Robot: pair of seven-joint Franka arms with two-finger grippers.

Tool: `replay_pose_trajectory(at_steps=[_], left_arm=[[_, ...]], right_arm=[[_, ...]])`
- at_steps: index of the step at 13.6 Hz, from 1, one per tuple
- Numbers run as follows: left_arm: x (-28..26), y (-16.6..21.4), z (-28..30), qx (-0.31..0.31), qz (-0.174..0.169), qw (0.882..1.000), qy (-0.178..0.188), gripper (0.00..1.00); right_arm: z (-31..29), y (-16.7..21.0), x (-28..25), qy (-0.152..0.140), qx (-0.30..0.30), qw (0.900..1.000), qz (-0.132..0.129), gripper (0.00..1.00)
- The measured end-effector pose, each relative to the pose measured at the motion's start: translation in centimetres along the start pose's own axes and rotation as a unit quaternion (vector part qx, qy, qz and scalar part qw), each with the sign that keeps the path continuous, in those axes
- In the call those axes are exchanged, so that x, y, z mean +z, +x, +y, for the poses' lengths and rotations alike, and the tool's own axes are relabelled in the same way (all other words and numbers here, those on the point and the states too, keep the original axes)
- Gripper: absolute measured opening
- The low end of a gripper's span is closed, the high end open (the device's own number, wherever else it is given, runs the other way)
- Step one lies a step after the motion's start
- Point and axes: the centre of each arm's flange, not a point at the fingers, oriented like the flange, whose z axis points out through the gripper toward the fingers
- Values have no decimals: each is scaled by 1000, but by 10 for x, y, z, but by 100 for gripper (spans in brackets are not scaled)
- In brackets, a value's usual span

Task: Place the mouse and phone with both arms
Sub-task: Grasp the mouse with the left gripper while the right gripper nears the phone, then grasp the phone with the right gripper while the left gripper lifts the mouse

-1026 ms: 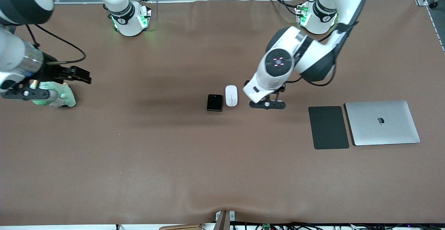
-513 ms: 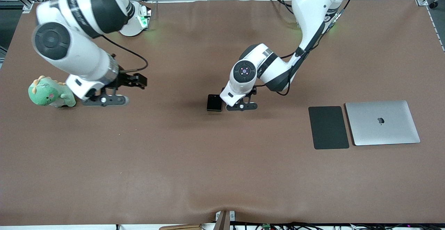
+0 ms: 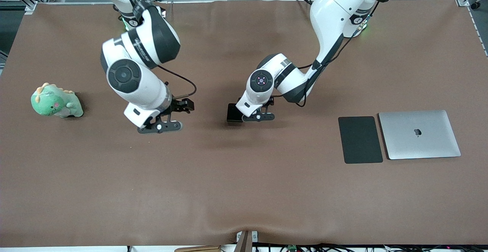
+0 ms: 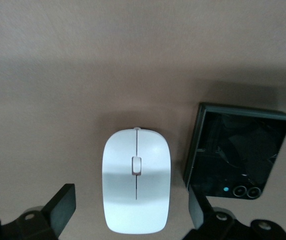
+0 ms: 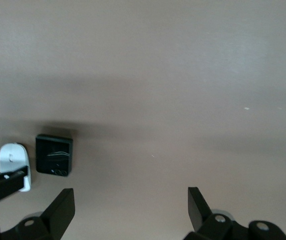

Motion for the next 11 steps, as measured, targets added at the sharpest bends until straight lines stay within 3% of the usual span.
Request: replay_pose_trajectory(at_steps=[3,9,11], left_arm=[[14,-1,-2,1,-5,1000,5,99],[21,-4,-1,-14,-7,1000,10,89],[22,-6,1,-12,-7,1000,10,74]], right_arm=[[-1,9,15,29,14,999,0,100],[-2,22,47,32,19,999,5,100],[-4,19,63,30,18,999,-2,100]])
